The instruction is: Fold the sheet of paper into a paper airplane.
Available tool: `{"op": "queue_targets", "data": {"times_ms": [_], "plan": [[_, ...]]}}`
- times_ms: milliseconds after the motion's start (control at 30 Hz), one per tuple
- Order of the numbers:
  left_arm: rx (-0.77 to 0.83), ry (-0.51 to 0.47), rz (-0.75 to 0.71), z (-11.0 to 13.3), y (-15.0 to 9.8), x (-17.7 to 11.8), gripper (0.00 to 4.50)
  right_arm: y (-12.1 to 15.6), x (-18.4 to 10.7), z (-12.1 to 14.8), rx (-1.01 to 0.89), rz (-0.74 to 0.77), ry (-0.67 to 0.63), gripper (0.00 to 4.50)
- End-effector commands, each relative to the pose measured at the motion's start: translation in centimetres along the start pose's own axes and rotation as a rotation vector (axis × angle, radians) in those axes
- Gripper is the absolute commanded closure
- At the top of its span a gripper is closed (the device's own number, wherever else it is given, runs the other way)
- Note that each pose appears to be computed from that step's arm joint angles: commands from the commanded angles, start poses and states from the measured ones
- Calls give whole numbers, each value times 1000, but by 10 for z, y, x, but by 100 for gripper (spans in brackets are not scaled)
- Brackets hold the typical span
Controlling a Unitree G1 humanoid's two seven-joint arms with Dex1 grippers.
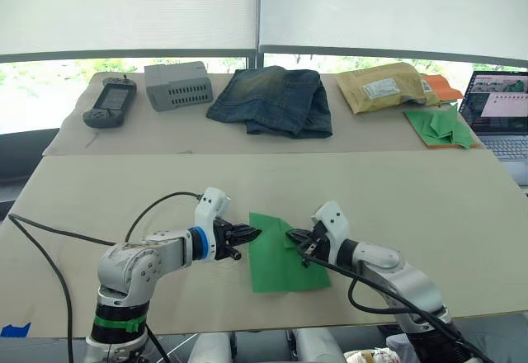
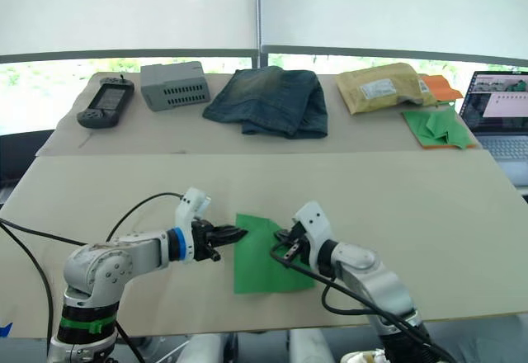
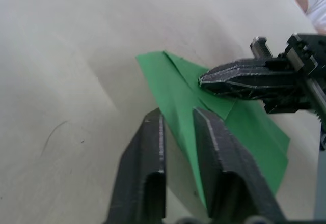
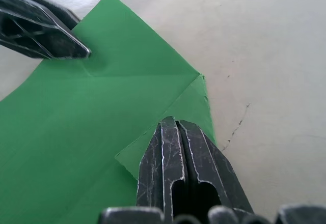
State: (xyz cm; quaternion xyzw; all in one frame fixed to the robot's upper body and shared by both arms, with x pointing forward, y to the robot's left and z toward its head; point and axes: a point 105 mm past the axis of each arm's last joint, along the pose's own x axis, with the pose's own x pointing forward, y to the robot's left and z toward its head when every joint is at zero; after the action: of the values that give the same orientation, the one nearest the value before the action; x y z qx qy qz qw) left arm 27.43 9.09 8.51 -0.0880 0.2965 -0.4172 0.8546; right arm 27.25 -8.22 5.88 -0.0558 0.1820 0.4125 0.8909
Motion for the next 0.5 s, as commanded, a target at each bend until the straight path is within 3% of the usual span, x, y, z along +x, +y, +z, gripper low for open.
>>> {"op": "queue_targets", "data": {"times_ms": [33, 333, 500], "plan": [[130, -8, -35, 14, -8, 6, 449, 7, 3, -24, 37, 10, 86, 450], [253, 16, -66, 20, -14, 14, 449, 4, 0, -22, 29, -26, 77, 450], [299, 5, -28, 25, -4, 15, 449, -12, -3, 3, -12, -81, 2, 450]]}}
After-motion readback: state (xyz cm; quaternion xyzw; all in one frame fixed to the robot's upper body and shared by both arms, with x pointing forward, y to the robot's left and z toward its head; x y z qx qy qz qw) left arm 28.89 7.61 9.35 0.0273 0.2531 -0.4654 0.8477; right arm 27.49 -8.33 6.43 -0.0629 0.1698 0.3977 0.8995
